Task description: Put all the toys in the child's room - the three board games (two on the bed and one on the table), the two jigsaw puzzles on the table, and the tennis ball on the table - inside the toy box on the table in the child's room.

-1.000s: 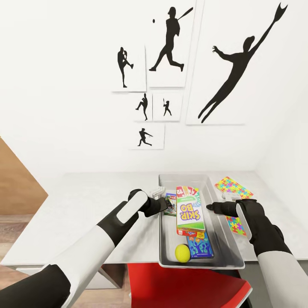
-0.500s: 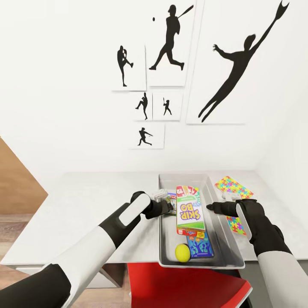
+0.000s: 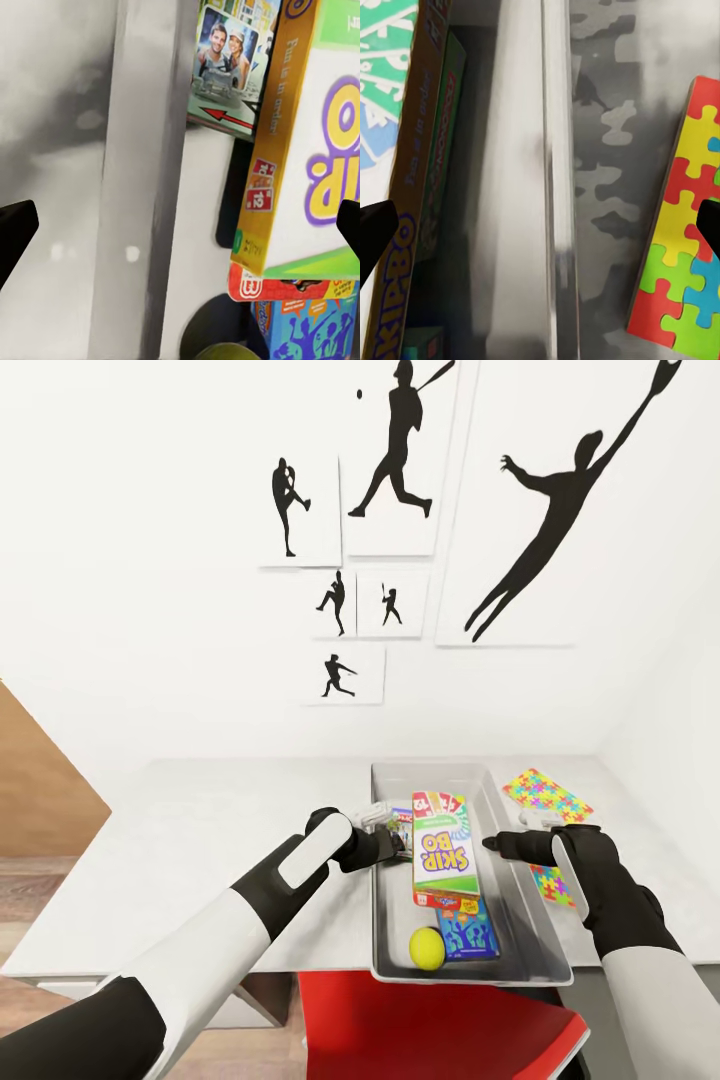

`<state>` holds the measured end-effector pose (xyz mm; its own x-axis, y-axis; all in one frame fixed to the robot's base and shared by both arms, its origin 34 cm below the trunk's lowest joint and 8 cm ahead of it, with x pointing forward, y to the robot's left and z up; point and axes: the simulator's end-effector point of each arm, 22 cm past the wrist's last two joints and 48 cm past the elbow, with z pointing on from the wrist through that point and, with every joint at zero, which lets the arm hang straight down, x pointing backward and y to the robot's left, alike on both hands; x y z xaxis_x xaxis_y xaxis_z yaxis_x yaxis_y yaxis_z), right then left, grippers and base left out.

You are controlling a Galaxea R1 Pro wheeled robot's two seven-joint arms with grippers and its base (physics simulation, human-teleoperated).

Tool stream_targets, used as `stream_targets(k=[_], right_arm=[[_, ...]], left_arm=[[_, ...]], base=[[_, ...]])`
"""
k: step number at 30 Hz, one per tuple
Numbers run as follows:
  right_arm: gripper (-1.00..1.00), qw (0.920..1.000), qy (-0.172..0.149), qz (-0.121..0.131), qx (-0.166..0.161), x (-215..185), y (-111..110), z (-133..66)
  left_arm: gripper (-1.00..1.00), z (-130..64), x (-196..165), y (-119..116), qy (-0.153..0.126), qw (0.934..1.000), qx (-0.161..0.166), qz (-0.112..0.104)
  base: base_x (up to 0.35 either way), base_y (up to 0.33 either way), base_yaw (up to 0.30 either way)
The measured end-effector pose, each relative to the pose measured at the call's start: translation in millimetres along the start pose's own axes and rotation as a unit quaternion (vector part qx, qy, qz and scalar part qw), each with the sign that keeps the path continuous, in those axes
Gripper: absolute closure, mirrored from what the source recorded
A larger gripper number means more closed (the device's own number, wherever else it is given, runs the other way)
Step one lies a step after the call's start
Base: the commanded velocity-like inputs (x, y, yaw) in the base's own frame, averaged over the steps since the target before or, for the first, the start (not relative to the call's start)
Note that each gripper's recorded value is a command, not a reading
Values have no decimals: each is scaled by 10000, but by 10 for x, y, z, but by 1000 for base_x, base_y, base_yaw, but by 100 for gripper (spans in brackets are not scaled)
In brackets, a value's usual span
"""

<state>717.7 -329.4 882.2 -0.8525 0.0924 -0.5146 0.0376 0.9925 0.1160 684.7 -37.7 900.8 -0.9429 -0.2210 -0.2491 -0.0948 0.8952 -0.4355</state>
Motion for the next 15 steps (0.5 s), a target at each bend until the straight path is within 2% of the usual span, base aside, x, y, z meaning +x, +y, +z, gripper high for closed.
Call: stream_targets(k=[15], right_arm=[[-100, 10000, -3, 2, 0, -1, -1, 1]], left_arm=[[-100, 6, 5, 12, 5, 10000, -2, -9]], base=[[0, 0, 0]])
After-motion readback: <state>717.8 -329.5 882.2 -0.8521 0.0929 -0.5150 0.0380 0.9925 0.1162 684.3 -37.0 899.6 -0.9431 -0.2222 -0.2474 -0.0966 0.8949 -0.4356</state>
